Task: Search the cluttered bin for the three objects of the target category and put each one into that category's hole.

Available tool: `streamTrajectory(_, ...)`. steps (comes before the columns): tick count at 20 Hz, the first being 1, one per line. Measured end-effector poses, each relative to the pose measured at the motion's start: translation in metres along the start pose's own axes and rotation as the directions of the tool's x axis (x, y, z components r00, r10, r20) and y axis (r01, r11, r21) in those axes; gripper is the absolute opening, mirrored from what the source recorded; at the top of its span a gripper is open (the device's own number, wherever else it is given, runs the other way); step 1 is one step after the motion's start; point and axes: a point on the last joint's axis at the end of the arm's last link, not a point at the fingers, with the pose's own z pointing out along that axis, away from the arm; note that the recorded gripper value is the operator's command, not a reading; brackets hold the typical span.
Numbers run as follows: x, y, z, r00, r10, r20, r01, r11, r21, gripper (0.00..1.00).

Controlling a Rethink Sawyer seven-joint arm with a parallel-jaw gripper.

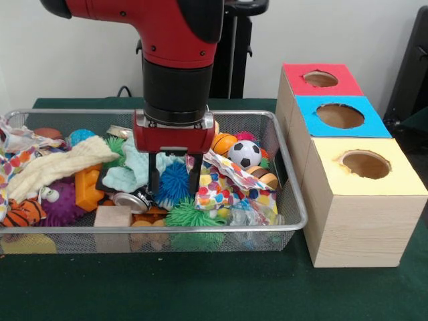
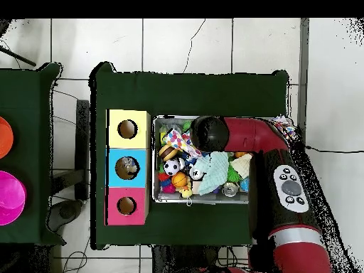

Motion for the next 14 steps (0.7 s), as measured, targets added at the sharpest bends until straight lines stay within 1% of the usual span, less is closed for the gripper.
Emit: streamTrajectory(14, -0.0018, 0.0063, -0.0004, 1.0, -0.008, 0.002, 0.008, 1.0, -0.004, 1.0)
